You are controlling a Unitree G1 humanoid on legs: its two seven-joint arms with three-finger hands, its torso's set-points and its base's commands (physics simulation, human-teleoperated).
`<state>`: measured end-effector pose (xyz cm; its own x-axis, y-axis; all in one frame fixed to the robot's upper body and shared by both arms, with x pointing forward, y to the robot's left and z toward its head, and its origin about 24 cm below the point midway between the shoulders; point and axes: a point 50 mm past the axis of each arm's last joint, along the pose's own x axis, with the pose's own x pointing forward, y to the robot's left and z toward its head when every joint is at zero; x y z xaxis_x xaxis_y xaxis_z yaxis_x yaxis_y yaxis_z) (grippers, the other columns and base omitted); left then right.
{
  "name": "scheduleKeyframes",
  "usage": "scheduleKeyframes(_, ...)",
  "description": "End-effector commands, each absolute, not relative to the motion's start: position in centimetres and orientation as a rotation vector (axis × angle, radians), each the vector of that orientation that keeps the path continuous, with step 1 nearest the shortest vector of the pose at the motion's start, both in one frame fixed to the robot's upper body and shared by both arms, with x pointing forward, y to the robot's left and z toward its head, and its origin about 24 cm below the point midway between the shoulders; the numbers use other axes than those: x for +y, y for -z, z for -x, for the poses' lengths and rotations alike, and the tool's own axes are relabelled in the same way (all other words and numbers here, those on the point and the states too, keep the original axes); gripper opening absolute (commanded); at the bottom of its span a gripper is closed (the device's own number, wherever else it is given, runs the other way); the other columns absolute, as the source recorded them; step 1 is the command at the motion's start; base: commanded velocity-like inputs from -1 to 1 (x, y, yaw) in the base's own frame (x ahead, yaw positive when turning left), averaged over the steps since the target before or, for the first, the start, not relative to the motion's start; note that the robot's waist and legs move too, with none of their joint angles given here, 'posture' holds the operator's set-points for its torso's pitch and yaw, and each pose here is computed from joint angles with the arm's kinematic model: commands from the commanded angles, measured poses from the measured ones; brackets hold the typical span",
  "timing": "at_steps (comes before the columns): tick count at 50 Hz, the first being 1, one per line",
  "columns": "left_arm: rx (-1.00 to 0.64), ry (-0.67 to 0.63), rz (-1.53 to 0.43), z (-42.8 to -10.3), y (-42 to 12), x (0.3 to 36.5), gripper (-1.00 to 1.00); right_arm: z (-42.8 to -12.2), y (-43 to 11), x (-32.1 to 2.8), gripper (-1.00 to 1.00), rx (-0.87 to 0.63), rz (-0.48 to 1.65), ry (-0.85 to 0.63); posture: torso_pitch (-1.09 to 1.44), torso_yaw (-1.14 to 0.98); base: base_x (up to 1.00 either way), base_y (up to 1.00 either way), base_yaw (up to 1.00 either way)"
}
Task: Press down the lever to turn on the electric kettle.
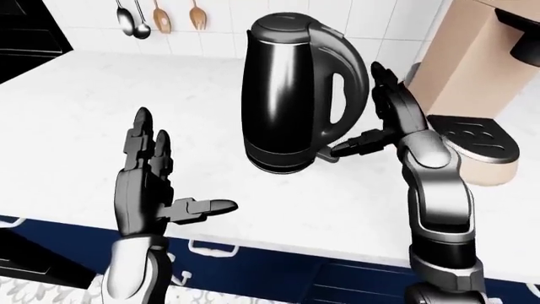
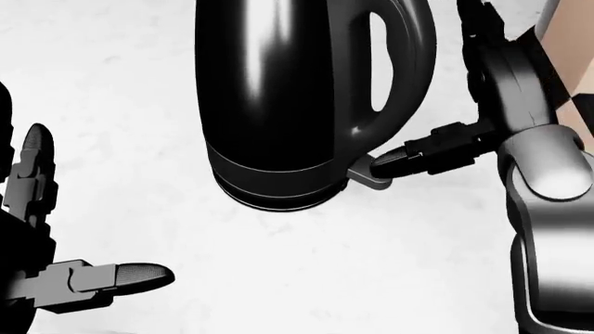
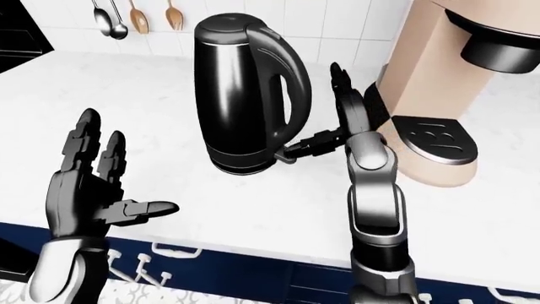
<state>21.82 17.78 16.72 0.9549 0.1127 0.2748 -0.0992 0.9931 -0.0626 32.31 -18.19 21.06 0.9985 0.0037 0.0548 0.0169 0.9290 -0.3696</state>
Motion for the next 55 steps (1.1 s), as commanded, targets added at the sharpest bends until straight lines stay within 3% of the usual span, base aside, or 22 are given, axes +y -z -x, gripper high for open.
scheduleKeyframes(1,-0.36,-0.1,0.044,-21.4,-18.0,17.6,1.0,-32.1,-22.7,-18.2,1.0,-0.127,0.403,0.029,0.0,0.0,0.0,0.0,0.0)
scheduleKeyframes(55,-0.373,-0.105,0.048,-21.2,-18.4,17.7,1.0,-33.7,-20.5,-17.8,1.0,0.008,0.602,0.073,0.0,0.0,0.0,0.0,0.0)
